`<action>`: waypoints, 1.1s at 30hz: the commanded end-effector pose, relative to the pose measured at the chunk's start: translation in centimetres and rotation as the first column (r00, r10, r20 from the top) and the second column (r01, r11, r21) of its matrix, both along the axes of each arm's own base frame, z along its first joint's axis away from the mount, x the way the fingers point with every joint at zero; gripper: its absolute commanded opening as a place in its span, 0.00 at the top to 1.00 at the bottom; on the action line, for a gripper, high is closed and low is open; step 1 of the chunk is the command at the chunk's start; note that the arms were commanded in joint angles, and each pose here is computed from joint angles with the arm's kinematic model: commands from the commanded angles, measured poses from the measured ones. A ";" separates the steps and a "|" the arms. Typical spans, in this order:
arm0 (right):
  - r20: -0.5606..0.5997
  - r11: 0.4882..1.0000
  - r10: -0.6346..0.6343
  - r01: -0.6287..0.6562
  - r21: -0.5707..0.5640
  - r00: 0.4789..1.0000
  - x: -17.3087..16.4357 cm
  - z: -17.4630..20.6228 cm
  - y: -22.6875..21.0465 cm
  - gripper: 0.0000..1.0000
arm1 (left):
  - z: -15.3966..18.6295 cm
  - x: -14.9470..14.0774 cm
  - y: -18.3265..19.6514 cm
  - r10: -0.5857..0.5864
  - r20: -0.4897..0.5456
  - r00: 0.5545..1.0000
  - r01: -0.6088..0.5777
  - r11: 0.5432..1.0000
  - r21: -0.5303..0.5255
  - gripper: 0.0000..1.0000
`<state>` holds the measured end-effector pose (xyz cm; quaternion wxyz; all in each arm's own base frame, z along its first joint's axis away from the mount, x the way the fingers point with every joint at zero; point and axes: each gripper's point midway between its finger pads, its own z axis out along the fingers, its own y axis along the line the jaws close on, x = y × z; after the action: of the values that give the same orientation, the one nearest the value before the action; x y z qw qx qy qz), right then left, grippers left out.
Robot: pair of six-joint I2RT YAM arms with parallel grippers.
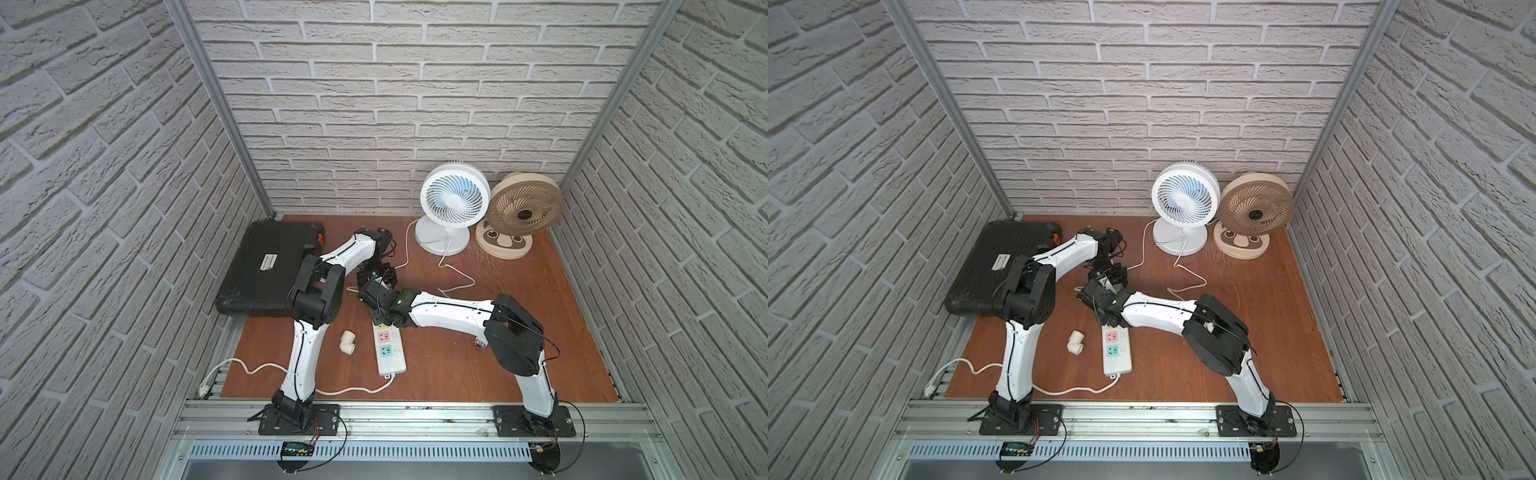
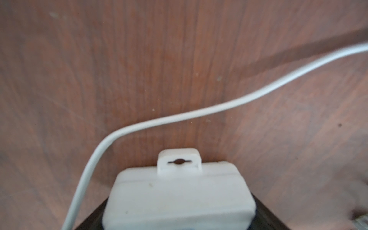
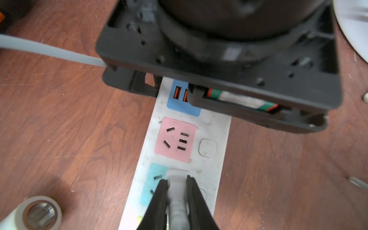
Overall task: Unplug the desk fan from the power strip
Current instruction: Remove the plug from the socket.
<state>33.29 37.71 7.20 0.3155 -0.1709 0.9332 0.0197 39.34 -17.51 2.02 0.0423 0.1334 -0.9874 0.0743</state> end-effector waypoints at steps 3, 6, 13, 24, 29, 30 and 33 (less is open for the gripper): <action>0.022 0.999 0.018 -0.019 0.046 1.000 -0.2 1.3 0.6 0.97 | -5.2 -4.0 1.1 -0.002 -0.183 0.983 0.009 0.999 0.039 1.00; 0.020 0.997 0.023 -0.024 0.075 1.000 -0.3 1.6 0.8 0.97 | -5.0 -3.5 0.8 -0.017 -0.142 0.990 0.020 1.000 0.015 1.00; 0.011 0.989 0.042 -0.043 0.143 0.999 -1.0 2.3 1.2 0.97 | -4.1 -2.5 0.4 -0.039 -0.021 0.999 0.038 0.999 -0.029 0.96; 0.033 0.963 0.065 -0.072 0.259 0.997 -1.7 4.3 1.7 0.97 | -0.2 -0.8 -0.7 -0.073 0.112 0.991 0.079 0.995 -0.055 0.02; 0.036 0.948 0.077 -0.084 0.306 0.996 -2.0 5.1 1.9 0.97 | 3.2 0.8 -1.2 -0.081 0.186 0.979 0.095 0.993 -0.068 0.02; 0.037 0.944 0.081 -0.089 0.317 0.996 -2.0 5.4 1.9 0.97 | 3.9 1.1 -1.2 -0.081 0.206 0.975 0.097 0.993 -0.069 0.02; 0.031 0.928 0.087 -0.092 0.360 0.996 -1.9 6.0 2.1 0.97 | 6.0 2.0 -1.6 -0.072 0.269 0.960 0.103 0.990 -0.102 0.02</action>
<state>31.03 38.86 9.87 0.3223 -0.1687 0.9195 0.1491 40.20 -18.34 4.15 -0.0352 0.0918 -0.9883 0.1166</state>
